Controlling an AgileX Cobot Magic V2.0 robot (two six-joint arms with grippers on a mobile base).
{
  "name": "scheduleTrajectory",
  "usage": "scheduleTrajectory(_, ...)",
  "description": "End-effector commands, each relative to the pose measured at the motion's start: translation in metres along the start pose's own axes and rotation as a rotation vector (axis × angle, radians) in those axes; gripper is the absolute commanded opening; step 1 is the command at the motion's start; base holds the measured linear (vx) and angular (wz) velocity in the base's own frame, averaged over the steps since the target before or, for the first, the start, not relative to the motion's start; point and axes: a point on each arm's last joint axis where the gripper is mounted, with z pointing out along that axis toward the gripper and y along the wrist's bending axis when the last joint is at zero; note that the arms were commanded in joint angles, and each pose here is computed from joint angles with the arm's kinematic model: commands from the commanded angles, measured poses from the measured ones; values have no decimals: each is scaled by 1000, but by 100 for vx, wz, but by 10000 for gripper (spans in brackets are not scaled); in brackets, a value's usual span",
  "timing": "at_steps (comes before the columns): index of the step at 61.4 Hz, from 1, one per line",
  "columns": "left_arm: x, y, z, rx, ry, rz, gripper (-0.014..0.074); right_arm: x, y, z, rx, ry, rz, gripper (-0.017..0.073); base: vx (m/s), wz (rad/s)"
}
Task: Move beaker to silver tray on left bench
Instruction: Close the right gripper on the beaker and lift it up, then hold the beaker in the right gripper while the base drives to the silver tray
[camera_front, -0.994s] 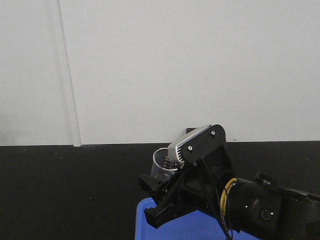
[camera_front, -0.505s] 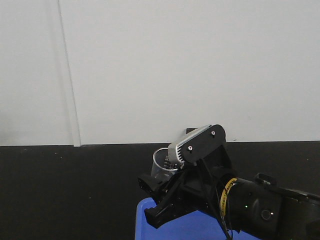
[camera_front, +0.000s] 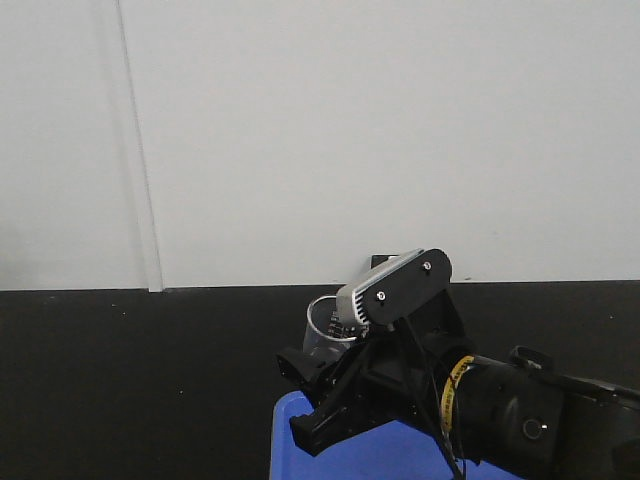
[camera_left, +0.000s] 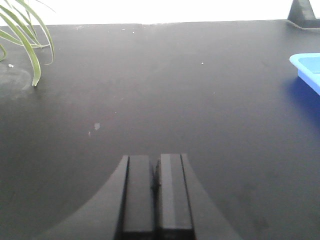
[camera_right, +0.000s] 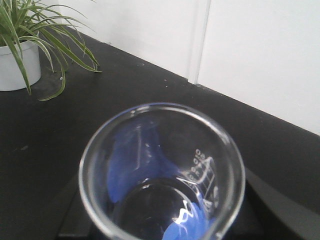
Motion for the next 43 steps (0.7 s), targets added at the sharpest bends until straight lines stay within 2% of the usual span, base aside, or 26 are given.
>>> scheduleTrajectory(1,-1,0,2,2,-66,-3,1,-23,3,-11,-30,-98,-3,-14,-6,0)
scheduleTrajectory(43,-1,0,2,2,-66,-3,1,-23,3,-11,-25,-94,-2,-14,-17,4)
